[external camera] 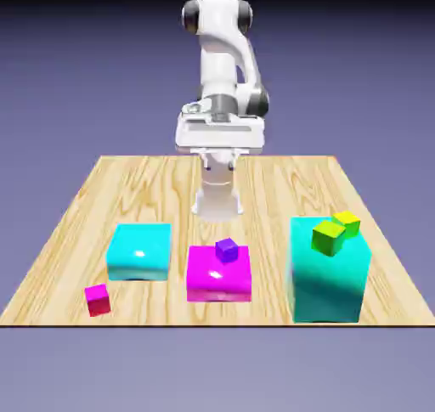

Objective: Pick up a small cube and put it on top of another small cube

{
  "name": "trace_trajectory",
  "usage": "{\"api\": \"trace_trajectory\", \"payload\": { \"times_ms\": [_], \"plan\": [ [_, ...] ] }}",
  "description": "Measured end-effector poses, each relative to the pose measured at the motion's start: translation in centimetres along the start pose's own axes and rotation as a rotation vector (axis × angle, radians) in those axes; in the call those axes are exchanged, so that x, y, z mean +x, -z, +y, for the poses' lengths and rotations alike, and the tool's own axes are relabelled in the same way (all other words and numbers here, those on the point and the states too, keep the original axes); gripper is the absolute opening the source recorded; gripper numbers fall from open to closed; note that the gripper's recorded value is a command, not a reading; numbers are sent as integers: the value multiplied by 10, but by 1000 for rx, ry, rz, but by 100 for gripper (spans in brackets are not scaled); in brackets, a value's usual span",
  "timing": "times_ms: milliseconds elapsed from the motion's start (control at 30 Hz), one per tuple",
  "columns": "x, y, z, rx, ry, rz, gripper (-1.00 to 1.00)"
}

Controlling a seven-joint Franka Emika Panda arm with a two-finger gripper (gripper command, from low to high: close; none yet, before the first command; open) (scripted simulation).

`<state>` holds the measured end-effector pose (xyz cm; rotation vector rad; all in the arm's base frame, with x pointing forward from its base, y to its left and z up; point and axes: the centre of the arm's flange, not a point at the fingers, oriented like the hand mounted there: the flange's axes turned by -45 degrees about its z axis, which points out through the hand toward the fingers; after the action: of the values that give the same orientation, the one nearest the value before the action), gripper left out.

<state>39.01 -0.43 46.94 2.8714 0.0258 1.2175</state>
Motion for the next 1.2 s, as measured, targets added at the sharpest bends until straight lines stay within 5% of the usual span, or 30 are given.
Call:
{"api": "trace_trajectory", "payload": {
  "times_ms": [733, 1200],
  "plan": [
    [100, 137, 75, -319, -394, 54, 0],
    [141, 125, 55, -455, -514, -30, 0]
  ]
}}
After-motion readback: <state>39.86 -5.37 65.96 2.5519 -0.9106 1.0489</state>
